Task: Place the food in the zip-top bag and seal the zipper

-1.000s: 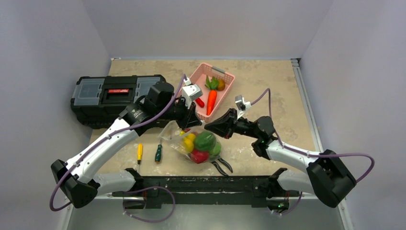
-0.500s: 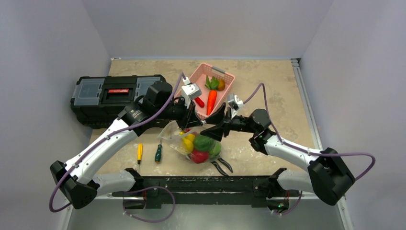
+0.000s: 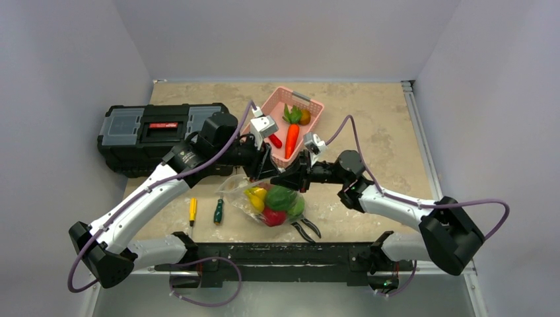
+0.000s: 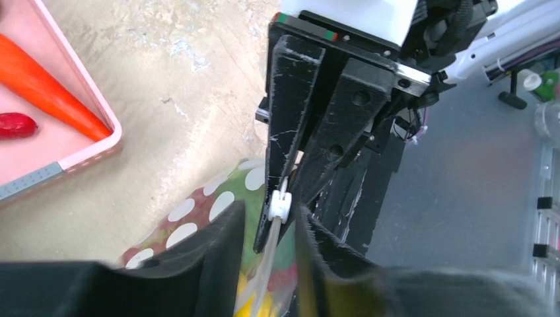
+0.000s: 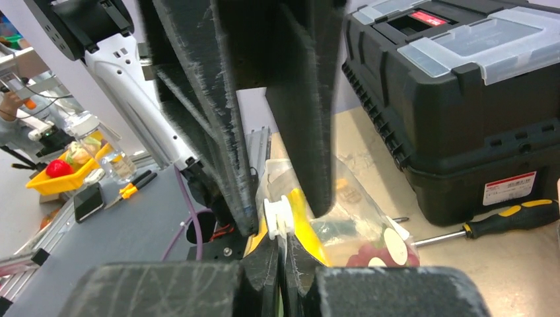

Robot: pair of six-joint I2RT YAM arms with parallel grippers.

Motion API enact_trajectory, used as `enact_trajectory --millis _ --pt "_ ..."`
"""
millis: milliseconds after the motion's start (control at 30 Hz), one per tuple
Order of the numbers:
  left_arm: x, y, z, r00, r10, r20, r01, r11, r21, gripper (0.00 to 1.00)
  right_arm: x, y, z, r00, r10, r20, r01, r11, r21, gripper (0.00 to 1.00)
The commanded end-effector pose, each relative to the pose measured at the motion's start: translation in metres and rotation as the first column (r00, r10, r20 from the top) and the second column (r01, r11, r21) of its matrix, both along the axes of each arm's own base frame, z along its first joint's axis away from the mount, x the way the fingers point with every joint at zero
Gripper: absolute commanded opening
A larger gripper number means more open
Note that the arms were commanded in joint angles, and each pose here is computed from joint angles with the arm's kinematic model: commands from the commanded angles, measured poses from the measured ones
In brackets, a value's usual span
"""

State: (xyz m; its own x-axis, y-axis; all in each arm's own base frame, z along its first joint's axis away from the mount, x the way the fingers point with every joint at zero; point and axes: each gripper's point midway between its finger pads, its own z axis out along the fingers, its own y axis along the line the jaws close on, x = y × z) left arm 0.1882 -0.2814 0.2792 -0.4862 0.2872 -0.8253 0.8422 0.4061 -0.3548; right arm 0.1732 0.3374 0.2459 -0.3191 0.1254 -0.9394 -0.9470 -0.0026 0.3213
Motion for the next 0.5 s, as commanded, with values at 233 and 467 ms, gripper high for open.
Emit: enact_trajectory --millis 233,467 --pt "-0.003 0.018 -0.02 0.999 0.016 0.035 -0.018 0.998 0.066 0.46 -0.006 -0.007 0.029 0.997 -0.013 0.082 0.007 0.997 0.076 0.0" --pt "-0.011 0.031 -0.029 0.998 0.045 0.037 -0.048 0.996 0.078 0.41 -0.005 -0.012 0.03 0.997 -0.018 0.079 0.011 0.996 0.085 0.0"
